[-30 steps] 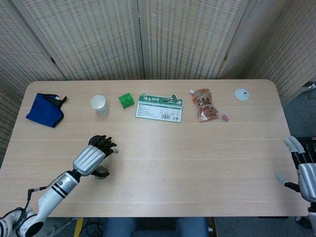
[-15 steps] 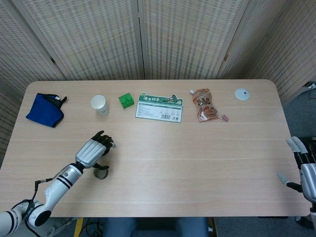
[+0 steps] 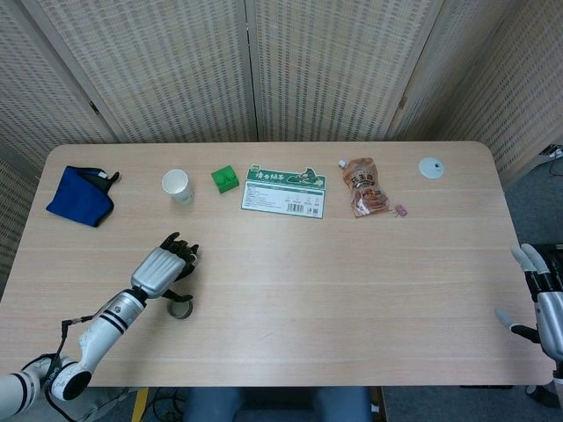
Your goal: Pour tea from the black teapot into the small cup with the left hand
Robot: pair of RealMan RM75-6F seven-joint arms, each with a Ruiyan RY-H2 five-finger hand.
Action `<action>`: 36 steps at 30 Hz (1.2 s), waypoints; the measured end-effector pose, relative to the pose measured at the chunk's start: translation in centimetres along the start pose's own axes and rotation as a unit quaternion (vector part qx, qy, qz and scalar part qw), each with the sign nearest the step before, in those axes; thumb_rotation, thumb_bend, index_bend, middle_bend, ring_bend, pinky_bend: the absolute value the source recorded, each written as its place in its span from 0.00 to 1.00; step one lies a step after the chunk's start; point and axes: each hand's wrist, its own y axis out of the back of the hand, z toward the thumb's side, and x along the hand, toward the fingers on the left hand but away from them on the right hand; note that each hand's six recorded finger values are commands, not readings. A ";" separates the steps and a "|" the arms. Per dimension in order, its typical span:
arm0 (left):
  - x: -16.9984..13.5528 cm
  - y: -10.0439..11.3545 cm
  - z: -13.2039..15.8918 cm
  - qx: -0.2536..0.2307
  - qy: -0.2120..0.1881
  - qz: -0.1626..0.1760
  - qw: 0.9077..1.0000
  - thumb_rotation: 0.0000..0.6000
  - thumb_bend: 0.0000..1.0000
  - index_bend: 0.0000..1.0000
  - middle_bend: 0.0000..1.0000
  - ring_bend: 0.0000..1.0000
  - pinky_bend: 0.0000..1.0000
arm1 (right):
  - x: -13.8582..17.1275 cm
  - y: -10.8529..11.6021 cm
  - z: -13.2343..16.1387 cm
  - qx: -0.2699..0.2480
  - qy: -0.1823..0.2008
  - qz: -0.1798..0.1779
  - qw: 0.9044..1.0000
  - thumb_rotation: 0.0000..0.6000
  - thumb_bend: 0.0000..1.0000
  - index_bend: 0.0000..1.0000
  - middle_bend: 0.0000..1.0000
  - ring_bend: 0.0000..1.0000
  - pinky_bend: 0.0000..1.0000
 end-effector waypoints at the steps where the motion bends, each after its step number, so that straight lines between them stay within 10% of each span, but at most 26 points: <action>1: 0.0 0.0 0.0 0.003 0.000 0.000 1.000 0.69 0.15 0.37 0.32 0.17 0.00 | 0.0 0.0 0.0 0.000 0.000 0.000 1.000 1.00 0.14 0.07 0.08 0.00 0.00; 20: -3.2 -0.3 -3.0 0.043 0.032 -0.020 0.998 0.62 0.15 0.42 0.38 0.20 0.00 | 0.0 0.0 0.7 0.000 0.007 -0.001 1.000 1.00 0.14 0.07 0.08 0.00 0.00; 36: -7.3 0.6 -4.9 -0.050 0.097 0.017 0.994 0.53 0.15 0.31 0.38 0.32 0.00 | -0.1 1.1 0.7 0.009 0.012 -0.015 1.000 1.00 0.14 0.07 0.08 0.00 0.00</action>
